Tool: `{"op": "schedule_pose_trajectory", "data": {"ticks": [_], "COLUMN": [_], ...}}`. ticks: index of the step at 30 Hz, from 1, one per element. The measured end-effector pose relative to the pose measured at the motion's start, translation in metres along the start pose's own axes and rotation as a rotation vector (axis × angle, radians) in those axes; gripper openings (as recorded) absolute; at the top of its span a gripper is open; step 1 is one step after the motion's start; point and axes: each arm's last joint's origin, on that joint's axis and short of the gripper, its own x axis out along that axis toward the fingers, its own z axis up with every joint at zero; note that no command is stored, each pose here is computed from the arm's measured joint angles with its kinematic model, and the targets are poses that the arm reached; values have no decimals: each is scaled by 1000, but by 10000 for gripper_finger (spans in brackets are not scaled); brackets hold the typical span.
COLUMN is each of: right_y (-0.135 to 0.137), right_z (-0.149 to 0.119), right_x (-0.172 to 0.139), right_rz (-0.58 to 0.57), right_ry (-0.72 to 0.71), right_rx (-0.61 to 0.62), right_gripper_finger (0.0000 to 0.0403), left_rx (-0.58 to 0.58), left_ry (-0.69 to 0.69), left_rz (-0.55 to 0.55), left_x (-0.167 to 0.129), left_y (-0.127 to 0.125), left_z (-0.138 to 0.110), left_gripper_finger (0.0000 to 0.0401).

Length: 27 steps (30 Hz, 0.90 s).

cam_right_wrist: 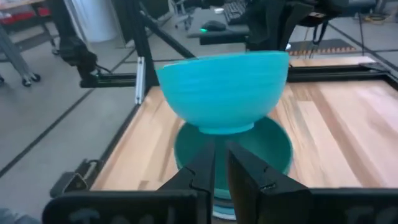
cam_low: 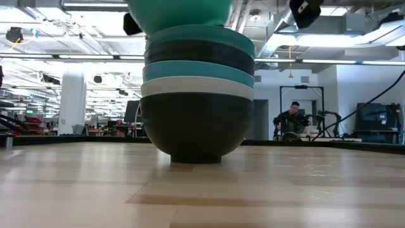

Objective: Nest bowls inside each other
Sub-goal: Stack the light blue bowl on top of the green bowl

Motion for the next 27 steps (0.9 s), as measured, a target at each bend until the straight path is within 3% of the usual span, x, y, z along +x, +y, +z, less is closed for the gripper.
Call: {"op": "schedule_pose_trajectory", "data": {"ticks": [12, 17, 22, 27], "right_y": [-12, -16, -16, -15], "right_z": [-6, -7, -10, -11], "right_x": [2, 2, 2, 2], "right_rz": [-68, -84, -83, -80], "right_ry": [61, 78, 110, 116], "right_rx": [-7, -5, -9, -11], "right_gripper_finger": [59, 59, 59, 59], "left_rx": [-45, 17, 93, 142], "left_ry": [-28, 89, 299, 310], "left_rz": [-8, 46, 125, 85], "left_x": [-7, -5, 12, 21], "left_y": [18, 10, 5, -4], "left_z": [30, 44, 48, 60], "left_gripper_finger": [0, 0, 0, 0]}}
